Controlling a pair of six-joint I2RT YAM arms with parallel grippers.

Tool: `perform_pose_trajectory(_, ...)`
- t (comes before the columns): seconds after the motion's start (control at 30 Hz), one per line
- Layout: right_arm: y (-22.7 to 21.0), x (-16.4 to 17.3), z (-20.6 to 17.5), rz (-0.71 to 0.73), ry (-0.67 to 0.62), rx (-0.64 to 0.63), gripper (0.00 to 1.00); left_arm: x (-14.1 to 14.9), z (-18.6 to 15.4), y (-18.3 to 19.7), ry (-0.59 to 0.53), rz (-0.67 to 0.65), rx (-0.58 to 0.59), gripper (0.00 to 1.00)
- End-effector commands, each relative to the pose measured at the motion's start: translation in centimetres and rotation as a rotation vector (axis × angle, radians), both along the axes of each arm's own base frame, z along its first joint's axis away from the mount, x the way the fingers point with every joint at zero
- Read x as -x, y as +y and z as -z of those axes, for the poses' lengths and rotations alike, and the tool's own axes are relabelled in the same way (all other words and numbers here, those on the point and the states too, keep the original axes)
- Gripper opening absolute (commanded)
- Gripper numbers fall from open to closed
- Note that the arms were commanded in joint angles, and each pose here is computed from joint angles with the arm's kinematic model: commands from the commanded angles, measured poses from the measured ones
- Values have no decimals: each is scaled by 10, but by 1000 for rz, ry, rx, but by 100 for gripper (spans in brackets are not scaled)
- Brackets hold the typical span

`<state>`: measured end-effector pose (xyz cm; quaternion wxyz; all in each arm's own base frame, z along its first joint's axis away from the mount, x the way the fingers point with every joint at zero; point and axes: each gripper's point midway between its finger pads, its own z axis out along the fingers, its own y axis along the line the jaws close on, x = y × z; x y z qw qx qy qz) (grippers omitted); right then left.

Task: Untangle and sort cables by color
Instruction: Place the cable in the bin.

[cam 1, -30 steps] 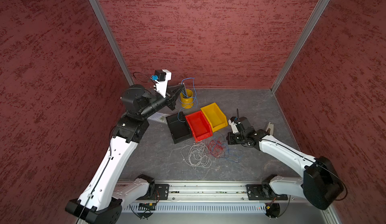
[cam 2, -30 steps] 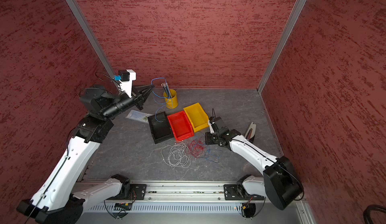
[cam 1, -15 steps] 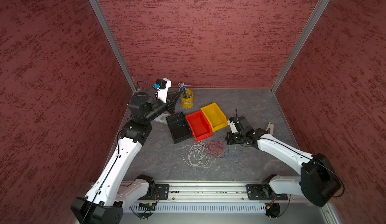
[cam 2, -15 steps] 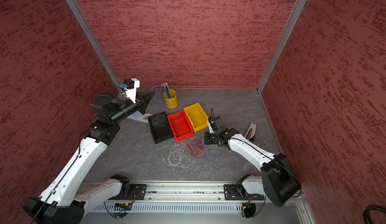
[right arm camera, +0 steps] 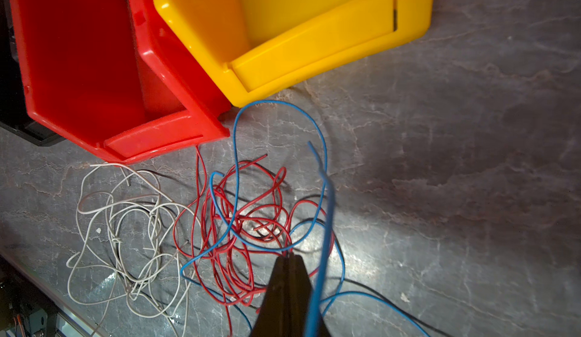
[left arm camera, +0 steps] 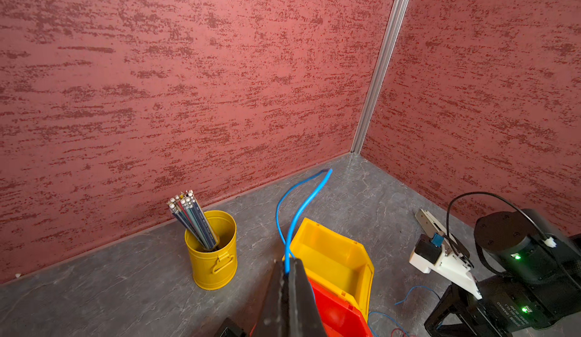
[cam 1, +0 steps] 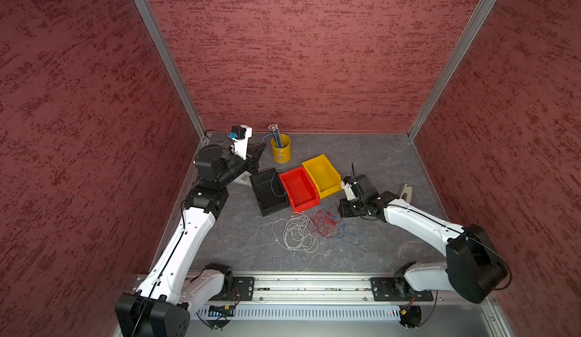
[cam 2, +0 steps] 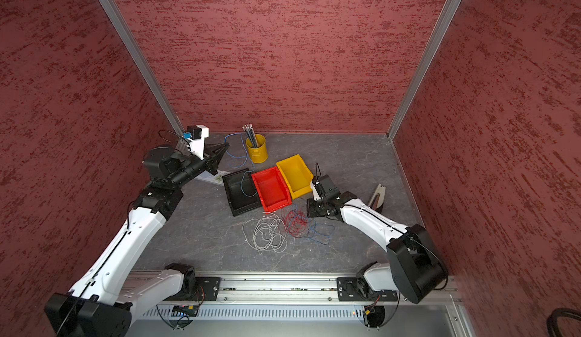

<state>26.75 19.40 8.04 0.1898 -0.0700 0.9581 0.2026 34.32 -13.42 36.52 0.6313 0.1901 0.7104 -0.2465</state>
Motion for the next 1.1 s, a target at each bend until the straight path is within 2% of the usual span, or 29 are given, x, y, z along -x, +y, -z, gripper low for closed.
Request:
perform_pose_trajectory(0.0, 11, -11, -17, -14, -39, -32, 0, -3, 4, 3, -23, 4, -3, 0)
perform_pose_trajectory(0.3, 11, -11, -13, -16, -29, -29, 0, -6, 39, 5, 46, 5, -4, 0)
perform_pose_trajectory(0.6, 8, -8, -13, -9, -25, -28, 0, -15, 73, -1, 122, 38, 69, 0)
perform_pose_trajectory(1.07, 8, -7, -13, -6, -26, -29, 0, -14, 126, 17, 240, -4, 17, 0)
